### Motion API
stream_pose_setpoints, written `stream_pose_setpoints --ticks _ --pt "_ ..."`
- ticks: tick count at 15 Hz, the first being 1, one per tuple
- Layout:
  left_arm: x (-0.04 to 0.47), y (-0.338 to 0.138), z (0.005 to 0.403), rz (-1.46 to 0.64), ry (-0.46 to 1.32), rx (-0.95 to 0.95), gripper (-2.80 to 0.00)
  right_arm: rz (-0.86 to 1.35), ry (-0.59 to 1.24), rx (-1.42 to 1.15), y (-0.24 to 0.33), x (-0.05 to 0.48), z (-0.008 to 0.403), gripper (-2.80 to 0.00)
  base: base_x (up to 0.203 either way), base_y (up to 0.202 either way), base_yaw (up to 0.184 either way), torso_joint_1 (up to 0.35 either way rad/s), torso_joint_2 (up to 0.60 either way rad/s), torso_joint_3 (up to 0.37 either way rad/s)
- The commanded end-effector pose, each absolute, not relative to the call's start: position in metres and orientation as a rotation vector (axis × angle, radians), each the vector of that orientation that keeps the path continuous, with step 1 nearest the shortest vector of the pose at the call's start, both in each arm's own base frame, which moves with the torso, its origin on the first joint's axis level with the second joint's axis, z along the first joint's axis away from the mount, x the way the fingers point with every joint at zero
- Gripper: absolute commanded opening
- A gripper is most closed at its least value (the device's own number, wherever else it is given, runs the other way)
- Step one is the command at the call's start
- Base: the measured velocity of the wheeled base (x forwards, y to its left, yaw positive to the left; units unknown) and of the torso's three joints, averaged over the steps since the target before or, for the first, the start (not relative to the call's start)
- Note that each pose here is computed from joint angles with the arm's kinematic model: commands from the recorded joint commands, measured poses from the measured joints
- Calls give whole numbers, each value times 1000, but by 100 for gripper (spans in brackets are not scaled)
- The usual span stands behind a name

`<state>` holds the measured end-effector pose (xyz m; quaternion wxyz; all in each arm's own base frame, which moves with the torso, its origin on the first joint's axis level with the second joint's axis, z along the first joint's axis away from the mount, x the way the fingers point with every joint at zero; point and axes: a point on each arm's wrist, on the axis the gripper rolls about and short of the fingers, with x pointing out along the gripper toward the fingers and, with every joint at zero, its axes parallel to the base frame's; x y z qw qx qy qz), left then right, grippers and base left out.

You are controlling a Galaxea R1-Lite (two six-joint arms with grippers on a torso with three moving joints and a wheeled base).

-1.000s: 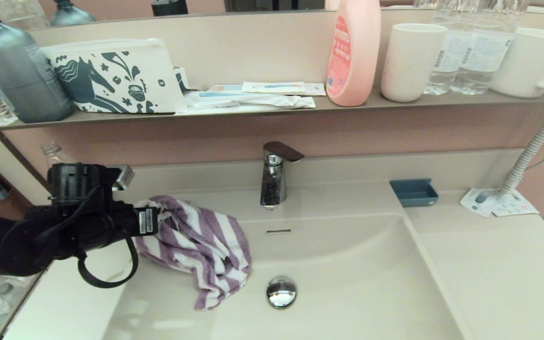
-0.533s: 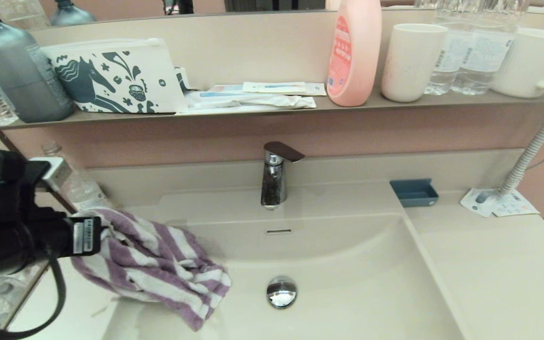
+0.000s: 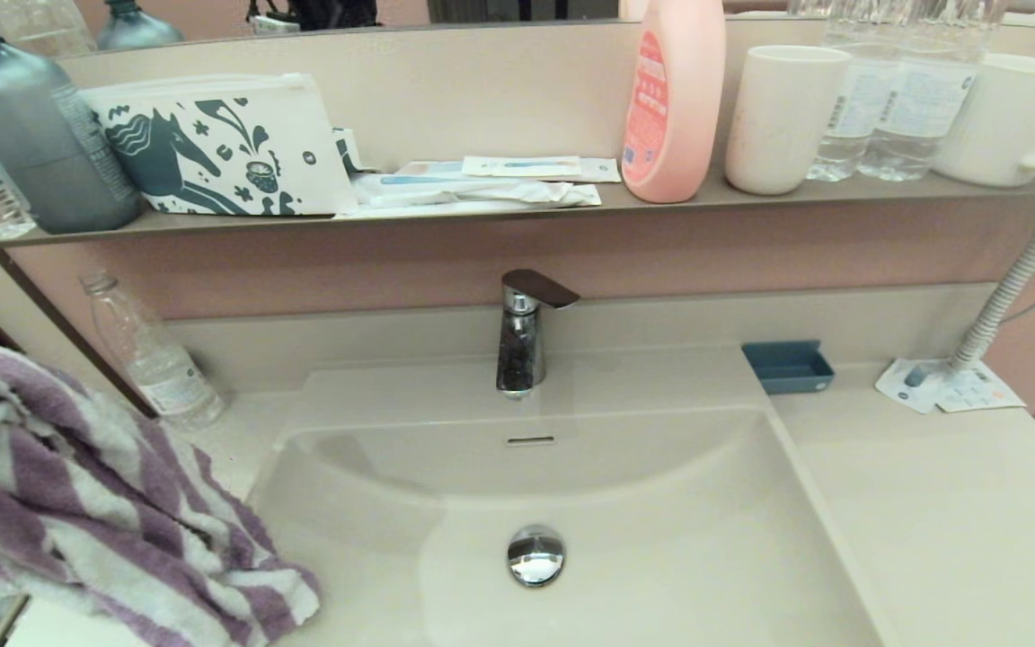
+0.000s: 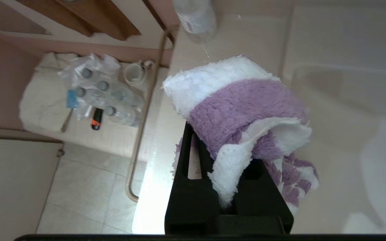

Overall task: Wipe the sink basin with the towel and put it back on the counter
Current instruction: Wipe the sink

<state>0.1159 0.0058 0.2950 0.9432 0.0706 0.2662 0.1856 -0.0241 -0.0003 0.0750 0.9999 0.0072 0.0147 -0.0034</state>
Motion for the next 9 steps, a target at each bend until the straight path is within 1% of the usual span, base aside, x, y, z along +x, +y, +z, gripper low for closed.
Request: stream_pose_setpoints --ticks 1,3,5,7,9 --pt "103 7 315 396 494 141 -280 -6 31 15 0 -24 75 -280 0 0 0 0 0 0" --pt "78 9 337 411 484 188 -280 -6 30 15 0 -24 75 -280 0 0 0 0 0 0" --pt "56 12 347 448 477 237 -280 -6 31 15 0 -24 75 -280 0 0 0 0 0 0" --pt "44 14 346 491 492 251 -280 -6 31 15 0 -24 75 -280 0 0 0 0 0 0" --pt "39 13 333 481 546 250 -280 -6 31 15 0 -24 75 -280 0 0 0 0 0 0"
